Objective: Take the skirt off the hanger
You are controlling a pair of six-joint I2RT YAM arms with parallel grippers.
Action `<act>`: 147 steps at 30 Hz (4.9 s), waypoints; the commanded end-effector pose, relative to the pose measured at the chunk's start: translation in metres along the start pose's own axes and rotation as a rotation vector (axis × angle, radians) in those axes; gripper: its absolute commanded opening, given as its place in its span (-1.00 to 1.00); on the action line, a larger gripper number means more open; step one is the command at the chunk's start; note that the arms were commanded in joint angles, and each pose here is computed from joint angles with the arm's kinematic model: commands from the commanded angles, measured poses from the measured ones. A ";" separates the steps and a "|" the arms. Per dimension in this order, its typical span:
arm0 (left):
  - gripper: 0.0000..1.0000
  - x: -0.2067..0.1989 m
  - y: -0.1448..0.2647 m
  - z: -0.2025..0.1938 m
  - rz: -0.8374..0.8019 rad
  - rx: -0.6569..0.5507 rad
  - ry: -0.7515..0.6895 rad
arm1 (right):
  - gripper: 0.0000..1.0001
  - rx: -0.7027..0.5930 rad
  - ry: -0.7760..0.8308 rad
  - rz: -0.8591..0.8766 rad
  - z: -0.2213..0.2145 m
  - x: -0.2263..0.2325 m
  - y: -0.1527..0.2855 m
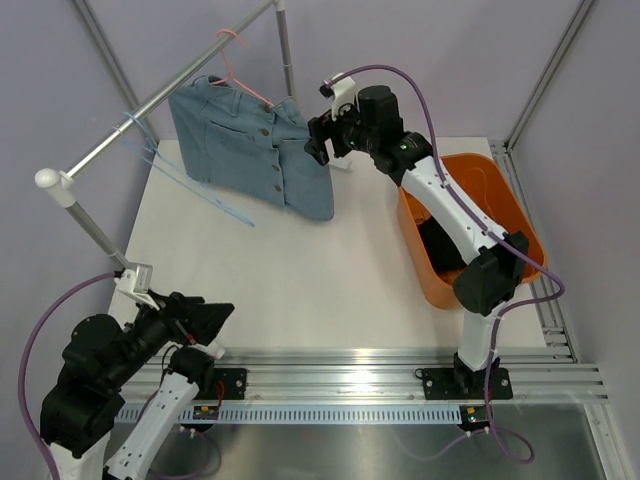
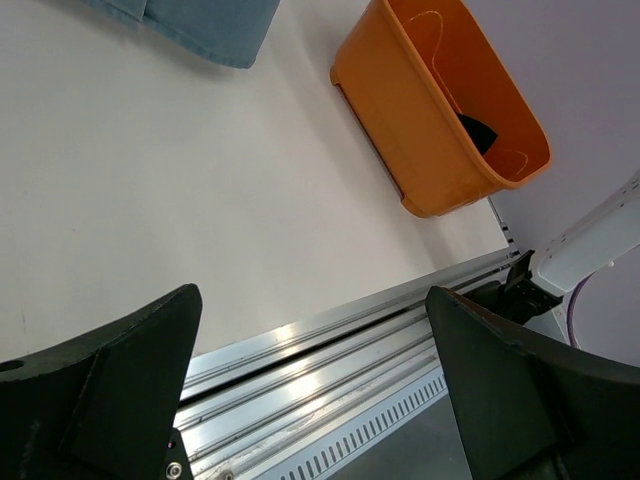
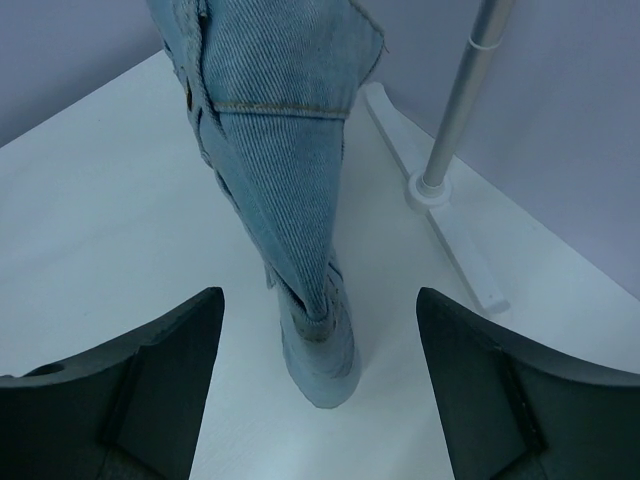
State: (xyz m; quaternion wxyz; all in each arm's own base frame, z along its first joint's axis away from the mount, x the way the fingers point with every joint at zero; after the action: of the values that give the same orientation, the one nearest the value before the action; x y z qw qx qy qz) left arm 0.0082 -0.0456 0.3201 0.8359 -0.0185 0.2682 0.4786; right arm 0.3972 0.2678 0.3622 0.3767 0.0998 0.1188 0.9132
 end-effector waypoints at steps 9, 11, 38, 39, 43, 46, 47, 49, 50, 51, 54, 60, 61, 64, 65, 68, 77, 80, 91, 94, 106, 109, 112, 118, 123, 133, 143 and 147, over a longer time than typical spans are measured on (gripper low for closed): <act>0.98 0.002 -0.004 -0.004 -0.023 0.007 -0.029 | 0.09 -0.065 0.086 0.142 0.024 0.019 -0.040; 0.98 0.002 -0.005 -0.005 -0.021 0.011 -0.030 | -0.10 -0.058 0.088 0.142 0.022 0.020 -0.042; 0.98 0.001 0.006 -0.008 -0.026 0.017 -0.026 | -1.00 -0.290 0.211 0.313 0.093 0.103 0.011; 0.98 0.001 0.007 -0.007 -0.025 0.015 -0.028 | -1.00 -0.308 0.207 0.322 0.096 0.110 0.011; 0.98 -0.001 0.011 -0.007 -0.027 0.013 -0.024 | -1.00 -0.341 0.167 0.345 0.105 0.121 0.014; 0.98 -0.001 0.014 -0.007 -0.031 0.009 -0.027 | -1.00 -0.344 0.129 0.357 0.105 0.126 0.009; 0.98 -0.002 0.014 -0.007 -0.031 0.008 -0.025 | -1.00 -0.357 0.122 0.364 0.110 0.128 0.012; 0.98 -0.003 0.015 -0.007 -0.037 0.007 -0.025 | -1.00 -0.353 0.099 0.365 0.108 0.129 0.007; 0.98 -0.003 0.016 -0.007 -0.040 0.004 -0.024 | -1.00 -0.362 0.095 0.364 0.110 0.131 0.007; 0.98 -0.003 0.016 -0.007 -0.042 0.005 -0.022 | -1.00 -0.359 0.088 0.366 0.110 0.131 0.005; 0.98 -0.005 0.017 -0.006 -0.051 0.006 -0.017 | -1.00 -0.349 0.056 0.373 0.108 0.131 -0.002; 0.98 -0.008 0.021 -0.004 -0.064 0.001 -0.015 | -1.00 -0.305 0.017 0.355 0.094 0.129 -0.017; 0.98 -0.009 0.021 -0.003 -0.072 0.001 -0.019 | -1.00 -0.281 0.008 0.336 0.087 0.127 -0.021; 0.96 -0.014 0.023 0.000 -0.110 0.006 -0.031 | -1.00 -0.188 -0.003 0.286 0.065 0.121 -0.030; 0.96 -0.016 0.025 0.001 -0.131 0.009 -0.036 | -1.00 -0.164 -0.005 0.275 0.058 0.120 -0.032; 0.93 -0.019 0.026 0.004 -0.144 0.017 -0.045 | -1.00 -0.118 -0.006 0.250 0.038 0.116 -0.033; 0.84 -0.033 0.007 0.015 -0.252 0.095 -0.009 | -1.00 -0.050 -0.060 0.157 -0.011 0.107 0.016; 0.84 -0.035 -0.001 0.022 -0.261 0.082 -0.002 | -1.00 -0.019 -0.122 0.089 -0.039 0.102 0.051; 0.84 -0.032 -0.056 0.033 -0.323 0.131 0.105 | -1.00 0.045 -0.328 -0.081 -0.105 0.094 0.192; 0.85 -0.036 -0.058 0.042 -0.330 0.121 0.106 | -1.00 0.048 -0.380 -0.076 -0.113 0.096 0.226; 0.83 -0.060 -0.110 0.082 -0.353 0.147 0.016 | -1.00 0.116 -0.651 0.197 -0.138 0.129 0.292; 0.83 -0.080 -0.132 0.089 -0.383 0.147 -0.033 | -1.00 0.104 -0.701 0.268 -0.135 0.135 0.298; 0.77 -0.098 -0.146 0.089 -0.338 0.162 -0.113 | -1.00 0.101 -0.720 0.317 -0.131 0.139 0.308; 0.68 -0.102 -0.166 0.085 -0.236 0.135 -0.165 | -1.00 0.093 -0.712 0.363 -0.122 0.143 0.329; 0.57 -0.104 -0.178 0.076 -0.159 0.135 -0.209 | -1.00 0.082 -0.711 0.430 -0.116 0.148 0.343; 0.40 -0.115 -0.202 0.068 -0.115 0.159 -0.267 | -1.00 0.085 -0.692 0.447 -0.120 0.149 0.360; 0.06 -0.116 -0.208 0.049 -0.118 0.194 -0.252 | -1.00 0.046 -0.689 0.468 -0.119 0.149 0.366; -0.21 -0.121 -0.209 0.044 -0.144 0.217 -0.241 | -1.00 0.024 -0.689 0.467 -0.118 0.149 0.366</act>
State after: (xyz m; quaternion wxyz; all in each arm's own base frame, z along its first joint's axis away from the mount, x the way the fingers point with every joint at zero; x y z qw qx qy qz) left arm 0.1465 -0.2332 0.3581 0.8843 0.1434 0.2160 0.3882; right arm 0.0229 0.1060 0.3399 0.2180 0.4613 0.0357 0.8593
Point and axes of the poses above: each gripper's point midway between its finger pads, its own y axis back along the fingers, its own x axis along the line the jaws close on, z = x × y, the point moved 9 cm from there along y, back along the fingers, and after that the axes turned 6 degrees about -y, right-handed, at the moved point
